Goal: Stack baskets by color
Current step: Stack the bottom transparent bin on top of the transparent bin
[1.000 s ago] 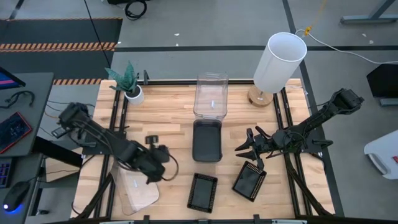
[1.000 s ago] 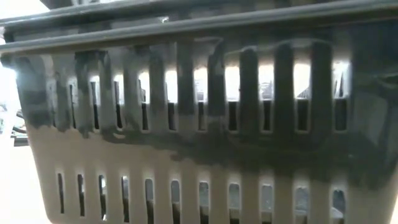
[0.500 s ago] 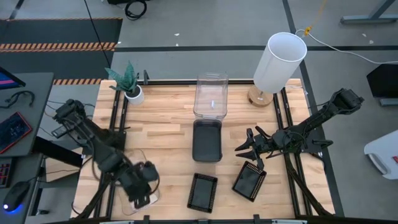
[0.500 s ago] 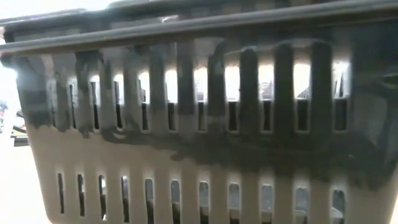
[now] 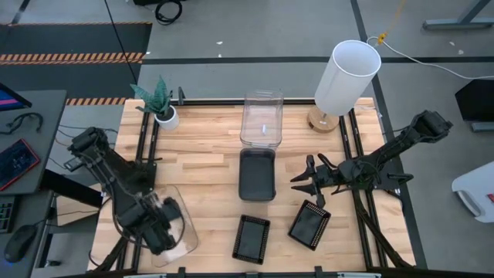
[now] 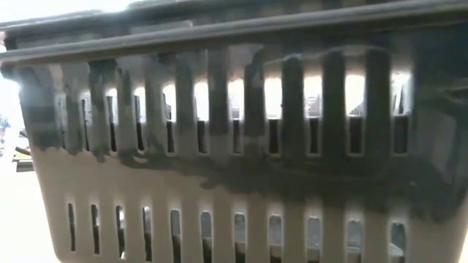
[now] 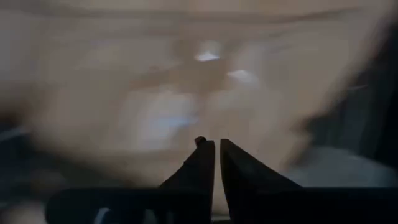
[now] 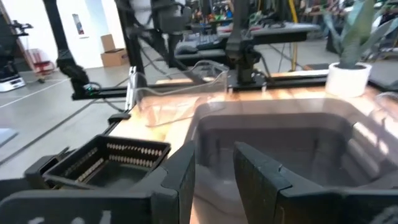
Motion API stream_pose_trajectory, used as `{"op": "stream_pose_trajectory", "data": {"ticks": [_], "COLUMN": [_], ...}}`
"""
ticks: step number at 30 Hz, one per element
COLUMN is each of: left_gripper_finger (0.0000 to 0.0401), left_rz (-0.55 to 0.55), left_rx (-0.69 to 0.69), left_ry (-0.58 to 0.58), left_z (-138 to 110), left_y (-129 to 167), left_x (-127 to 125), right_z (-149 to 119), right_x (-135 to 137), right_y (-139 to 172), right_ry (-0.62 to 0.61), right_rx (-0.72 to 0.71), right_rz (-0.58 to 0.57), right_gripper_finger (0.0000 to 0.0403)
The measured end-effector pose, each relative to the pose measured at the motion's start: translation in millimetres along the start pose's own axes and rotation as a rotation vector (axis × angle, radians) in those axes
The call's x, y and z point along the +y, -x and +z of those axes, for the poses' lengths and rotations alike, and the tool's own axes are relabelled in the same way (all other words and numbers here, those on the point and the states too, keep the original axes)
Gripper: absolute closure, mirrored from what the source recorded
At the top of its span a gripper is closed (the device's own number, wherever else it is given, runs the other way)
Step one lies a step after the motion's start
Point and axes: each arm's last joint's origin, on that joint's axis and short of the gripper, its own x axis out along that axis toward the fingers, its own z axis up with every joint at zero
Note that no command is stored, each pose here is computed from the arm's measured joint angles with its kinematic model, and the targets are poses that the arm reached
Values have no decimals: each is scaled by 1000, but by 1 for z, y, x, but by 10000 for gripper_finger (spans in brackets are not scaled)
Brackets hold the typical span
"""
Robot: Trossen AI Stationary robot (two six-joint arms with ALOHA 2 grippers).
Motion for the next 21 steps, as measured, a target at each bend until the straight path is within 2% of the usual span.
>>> {"op": "stream_pose_trajectory", "data": {"ticks": [4,7,11,15,17,21], "left_gripper_finger": [381,369,315,268,267,295], "left_rz": [259,378,434,461,446,351], "left_rx": [16,-16,-87,-60,-49,-97], "left_ry": [-20,-3,-16,-70,-63,-30], "left_z": [-5,-5,-3,-1,-1,-1], "left_y": [3,6,-1,-7,-3,16], "left_x": [23,34,40,48,55,72], "right_z": [1,1,1,1,1,1], "right_x": [-2,-3,-3,-3,-3,-3], "right_y": [-1,-1,-1,-1,-1,-1], "right_ry": [4,2,2,5,6,6], "right_rx": [-11,-11,-10,-10,-10,-10], "right_rz": [-12,-14,-13,-14,-13,-13], "right_gripper_finger": [289,289,289,289,289,289]}}
